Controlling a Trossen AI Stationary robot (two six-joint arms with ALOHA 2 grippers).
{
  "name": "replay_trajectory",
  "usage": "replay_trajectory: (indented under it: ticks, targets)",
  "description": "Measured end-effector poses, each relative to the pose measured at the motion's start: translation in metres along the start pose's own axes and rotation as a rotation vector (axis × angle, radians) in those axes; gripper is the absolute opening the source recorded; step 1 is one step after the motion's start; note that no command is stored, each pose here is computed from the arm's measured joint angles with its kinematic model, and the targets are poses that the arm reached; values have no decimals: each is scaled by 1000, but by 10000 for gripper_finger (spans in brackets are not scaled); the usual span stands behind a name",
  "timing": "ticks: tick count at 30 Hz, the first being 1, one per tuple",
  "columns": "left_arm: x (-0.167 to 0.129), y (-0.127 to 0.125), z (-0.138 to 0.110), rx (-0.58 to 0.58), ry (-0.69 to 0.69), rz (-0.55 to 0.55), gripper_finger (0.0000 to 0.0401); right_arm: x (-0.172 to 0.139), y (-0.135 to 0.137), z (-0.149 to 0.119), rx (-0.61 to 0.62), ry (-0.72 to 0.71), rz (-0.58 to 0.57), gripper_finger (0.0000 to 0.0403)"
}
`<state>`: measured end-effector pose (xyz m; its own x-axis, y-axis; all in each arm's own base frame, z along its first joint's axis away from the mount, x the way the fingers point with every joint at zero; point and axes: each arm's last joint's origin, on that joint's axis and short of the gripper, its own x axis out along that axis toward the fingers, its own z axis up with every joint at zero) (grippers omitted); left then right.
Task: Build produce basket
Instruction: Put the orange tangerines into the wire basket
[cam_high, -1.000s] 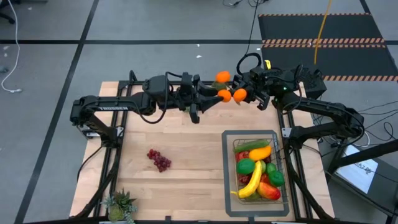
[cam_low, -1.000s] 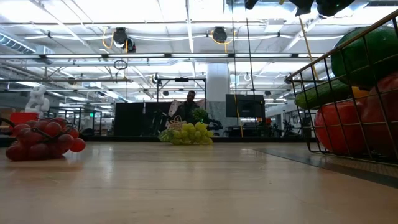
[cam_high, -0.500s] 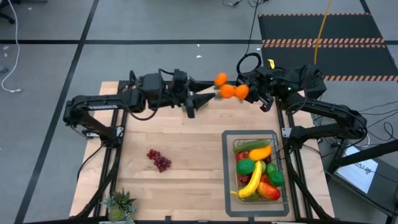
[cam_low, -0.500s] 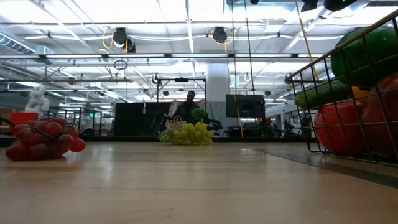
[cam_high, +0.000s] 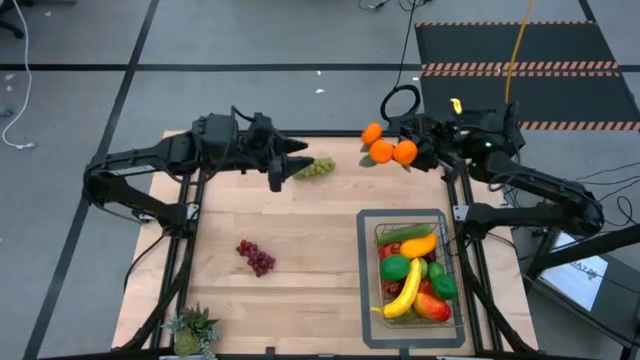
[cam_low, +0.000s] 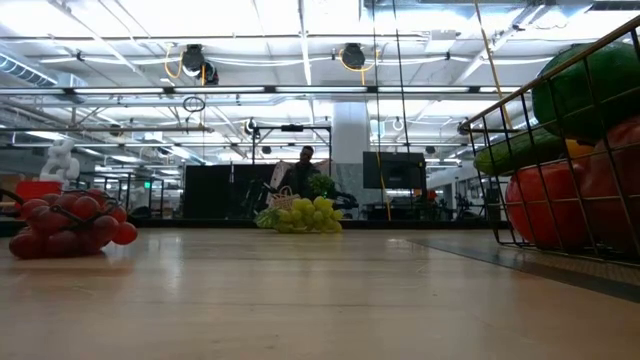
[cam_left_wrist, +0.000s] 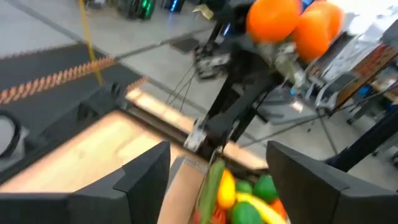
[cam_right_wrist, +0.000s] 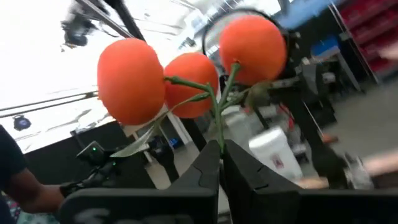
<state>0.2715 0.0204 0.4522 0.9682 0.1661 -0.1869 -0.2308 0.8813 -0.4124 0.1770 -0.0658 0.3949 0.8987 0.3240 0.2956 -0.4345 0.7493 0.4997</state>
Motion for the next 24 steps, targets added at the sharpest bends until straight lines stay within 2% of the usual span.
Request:
replay_trajectory:
  ticks: [4, 10, 14, 20, 24]
  targets:
    - [0, 9, -11, -15, 120, 77, 240, -13, 19, 1, 73, 66, -80, 0]
    - [10, 24, -32, -41, 312, 212, 210, -31, 44, -2, 157, 242, -238, 0]
    - [17, 31, -44, -79, 406, 279, 192, -44, 56, -11, 285, 344, -383, 0]
    - [25, 28, -56, -155, 476, 293, 172, -55, 70, -20, 512, 353, -463, 0]
    - [27, 23, -60, -141, 493, 273, 162, -61, 79, -29, 636, 387, -505, 0]
